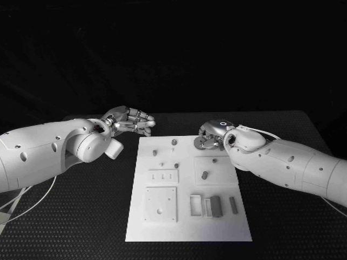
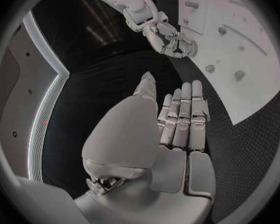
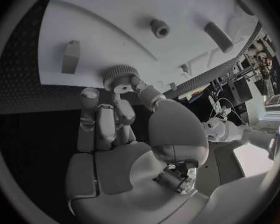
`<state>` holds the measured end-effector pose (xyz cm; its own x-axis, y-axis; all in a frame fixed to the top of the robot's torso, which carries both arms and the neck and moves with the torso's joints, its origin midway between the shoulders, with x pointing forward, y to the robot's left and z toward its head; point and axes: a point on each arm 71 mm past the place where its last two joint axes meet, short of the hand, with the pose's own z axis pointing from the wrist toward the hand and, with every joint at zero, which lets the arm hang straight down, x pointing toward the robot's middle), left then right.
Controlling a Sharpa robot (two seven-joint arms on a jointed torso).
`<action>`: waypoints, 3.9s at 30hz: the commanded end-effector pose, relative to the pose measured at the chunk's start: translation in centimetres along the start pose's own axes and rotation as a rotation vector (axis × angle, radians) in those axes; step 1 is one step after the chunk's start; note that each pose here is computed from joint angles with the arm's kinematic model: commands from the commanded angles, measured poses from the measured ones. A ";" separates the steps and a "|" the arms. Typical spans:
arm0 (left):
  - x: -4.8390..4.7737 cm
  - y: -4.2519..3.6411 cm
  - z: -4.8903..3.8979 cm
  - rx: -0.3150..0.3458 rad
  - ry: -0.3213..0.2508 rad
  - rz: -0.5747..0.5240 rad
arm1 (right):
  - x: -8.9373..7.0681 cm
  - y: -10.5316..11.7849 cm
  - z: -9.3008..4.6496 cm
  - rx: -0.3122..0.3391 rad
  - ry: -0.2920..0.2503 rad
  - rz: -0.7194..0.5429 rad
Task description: Assemble the parts on the task board
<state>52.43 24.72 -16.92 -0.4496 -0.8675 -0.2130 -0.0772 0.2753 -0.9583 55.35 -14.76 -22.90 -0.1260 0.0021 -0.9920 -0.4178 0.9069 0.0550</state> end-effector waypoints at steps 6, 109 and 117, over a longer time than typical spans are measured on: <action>0.16 -0.23 -0.04 0.021 0.007 0.002 | -1.3 1.9 -0.3 -0.046 -0.113 -0.092; 0.68 -0.35 0.56 0.015 0.017 -0.001 | 2.7 10.1 1.7 -0.180 -0.061 -0.160; 0.67 -0.33 0.58 0.012 0.017 -0.001 | 2.8 10.0 1.7 -0.178 -0.052 -0.145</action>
<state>52.68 24.02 -16.94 -0.4562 -0.8641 -0.2127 -0.0728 0.2745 -0.9588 52.49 -4.73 -24.37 0.0490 -0.0620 -0.9969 -0.5813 0.8099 -0.0789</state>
